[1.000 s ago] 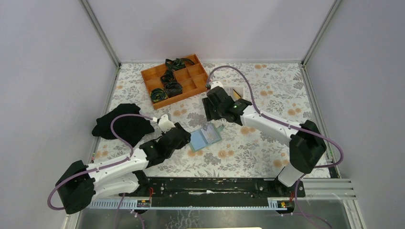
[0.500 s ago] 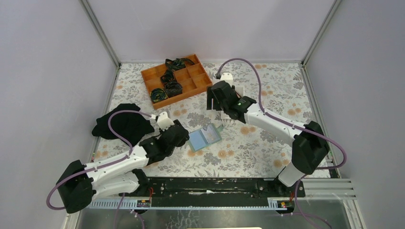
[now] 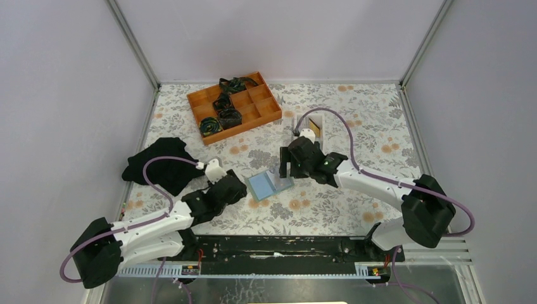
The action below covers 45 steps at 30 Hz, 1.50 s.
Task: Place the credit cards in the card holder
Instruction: Close the card holder at the center of the board.
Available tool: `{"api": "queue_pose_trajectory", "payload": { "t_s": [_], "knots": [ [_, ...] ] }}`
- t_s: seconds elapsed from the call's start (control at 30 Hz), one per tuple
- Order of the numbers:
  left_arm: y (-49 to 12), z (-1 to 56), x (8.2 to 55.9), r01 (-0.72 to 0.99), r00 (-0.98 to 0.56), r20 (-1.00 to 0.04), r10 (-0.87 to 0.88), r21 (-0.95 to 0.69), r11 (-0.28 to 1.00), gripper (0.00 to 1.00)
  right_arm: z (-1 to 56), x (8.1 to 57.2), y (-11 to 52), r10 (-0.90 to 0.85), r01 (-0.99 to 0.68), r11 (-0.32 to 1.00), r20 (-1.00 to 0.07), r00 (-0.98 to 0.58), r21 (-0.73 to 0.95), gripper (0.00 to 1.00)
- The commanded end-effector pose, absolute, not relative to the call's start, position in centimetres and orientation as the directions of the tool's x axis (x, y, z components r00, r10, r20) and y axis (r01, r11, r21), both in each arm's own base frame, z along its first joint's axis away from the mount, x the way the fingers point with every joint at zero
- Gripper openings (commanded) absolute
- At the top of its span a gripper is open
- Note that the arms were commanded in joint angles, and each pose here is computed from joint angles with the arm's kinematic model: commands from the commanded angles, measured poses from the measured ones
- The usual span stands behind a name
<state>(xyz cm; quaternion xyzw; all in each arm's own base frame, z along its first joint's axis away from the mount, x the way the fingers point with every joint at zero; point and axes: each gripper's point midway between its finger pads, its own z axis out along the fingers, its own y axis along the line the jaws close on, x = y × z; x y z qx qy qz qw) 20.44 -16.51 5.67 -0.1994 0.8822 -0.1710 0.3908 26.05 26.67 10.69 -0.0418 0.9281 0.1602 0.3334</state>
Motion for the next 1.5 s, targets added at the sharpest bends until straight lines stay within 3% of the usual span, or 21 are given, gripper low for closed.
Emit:
{"api": "queue_pose_trajectory", "payload": {
  "t_s": [0.0, 0.73, 1.23, 1.47],
  "knots": [
    [-17.4, 5.6, 21.1, -0.207, -0.615, -0.616, -0.493, -0.477, 0.854, 0.57, 8.7, 24.4, 27.4, 0.042, -0.185, 0.926, -0.576, -0.816, 0.329, 0.86],
    [-20.1, 2.7, 22.9, -0.186, -0.638, -0.614, -0.465, -0.463, 0.867, 0.59, 2.8, 24.8, 27.3, 0.089, -0.191, 0.875, -0.536, -0.84, 0.445, 0.87],
    [-20.6, 2.2, 23.8, -0.189, -0.646, -0.595, -0.478, -0.481, 0.856, 0.59, 0.3, 21.4, 29.3, 0.096, -0.15, 0.785, -0.358, -0.929, 0.6, 0.83],
    [-20.7, 4.5, 25.1, -0.176, -0.61, -0.597, -0.521, -0.539, 0.824, 0.59, 1.0, 21.6, 29.7, 0.091, -0.161, 0.777, -0.362, -0.928, 0.608, 0.83]
  ]
}}
